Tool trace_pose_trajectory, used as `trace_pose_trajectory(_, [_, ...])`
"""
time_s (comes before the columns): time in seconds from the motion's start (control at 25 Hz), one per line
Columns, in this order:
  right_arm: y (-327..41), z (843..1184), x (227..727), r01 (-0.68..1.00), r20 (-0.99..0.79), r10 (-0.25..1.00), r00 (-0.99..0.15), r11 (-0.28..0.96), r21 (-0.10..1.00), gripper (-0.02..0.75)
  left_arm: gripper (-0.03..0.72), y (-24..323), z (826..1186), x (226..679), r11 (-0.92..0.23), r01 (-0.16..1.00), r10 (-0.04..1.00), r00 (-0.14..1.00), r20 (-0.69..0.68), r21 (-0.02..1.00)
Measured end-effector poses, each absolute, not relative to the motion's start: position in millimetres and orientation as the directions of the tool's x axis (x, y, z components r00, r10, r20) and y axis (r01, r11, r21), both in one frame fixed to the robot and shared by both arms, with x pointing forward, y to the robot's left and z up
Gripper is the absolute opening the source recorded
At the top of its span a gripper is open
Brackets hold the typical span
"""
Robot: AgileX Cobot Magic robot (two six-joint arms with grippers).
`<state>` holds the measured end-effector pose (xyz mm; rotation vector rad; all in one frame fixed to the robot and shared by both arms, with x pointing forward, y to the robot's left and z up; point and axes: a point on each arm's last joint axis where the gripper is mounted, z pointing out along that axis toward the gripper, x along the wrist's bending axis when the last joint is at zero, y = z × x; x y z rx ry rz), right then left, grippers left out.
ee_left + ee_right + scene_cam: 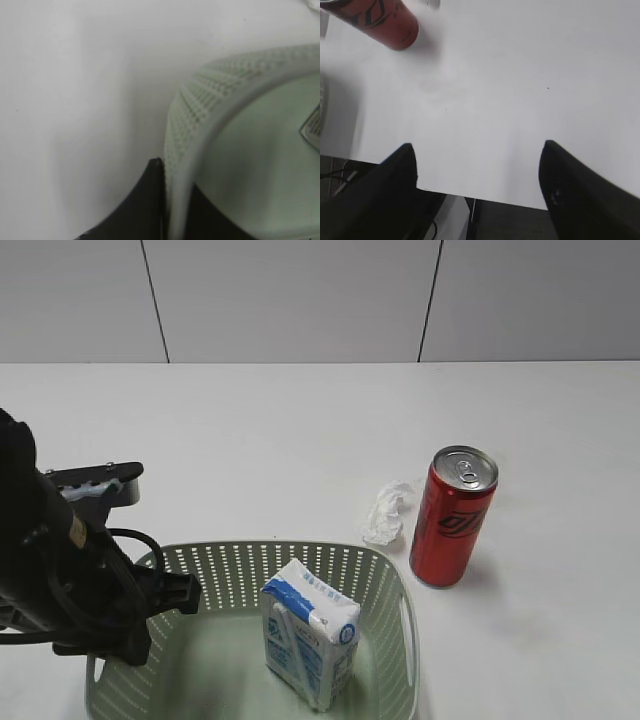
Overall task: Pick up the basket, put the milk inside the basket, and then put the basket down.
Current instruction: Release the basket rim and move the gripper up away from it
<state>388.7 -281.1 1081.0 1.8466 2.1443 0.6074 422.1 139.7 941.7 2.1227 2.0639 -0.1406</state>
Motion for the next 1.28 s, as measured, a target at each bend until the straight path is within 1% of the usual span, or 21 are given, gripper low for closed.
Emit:
trace_pose_trajectory(0.24, [-284, 1062, 340, 0.799, 0.068, 0.985, -0.156, 0.086, 0.595, 0.592, 0.006, 140, 942, 422, -0.022, 0.998, 0.981, 0.033, -0.19, 0.061])
trace_pose_trajectory(0.4, [-284, 1057, 319, 0.736, 0.056, 0.986, -0.157, 0.079, 0.673, 0.591, 0.006, 140, 942, 422, -0.022, 0.998, 0.981, 0.033, -0.19, 0.061])
trace_pose_trajectory(0.6, [-285, 1052, 300, 0.679, 0.046, 0.986, -0.16, 0.076, 0.73, 0.591, 0.006, 140, 942, 422, -0.022, 0.998, 0.981, 0.034, -0.191, 0.062])
trace_pose_trajectory(0.84, [-286, 1031, 282, 0.645, 0.041, 0.986, -0.161, 0.073, 0.76, 0.591, 0.006, 140, 942, 422, -0.024, 0.998, 0.981, 0.035, -0.191, 0.064])
trace_pose_trajectory(1.28, [-287, 1037, 247, 0.431, 0.009, 0.986, -0.166, 0.064, 0.9, 0.591, 0.006, 140, 943, 422, -0.024, 0.998, 0.981, 0.036, -0.19, 0.066])
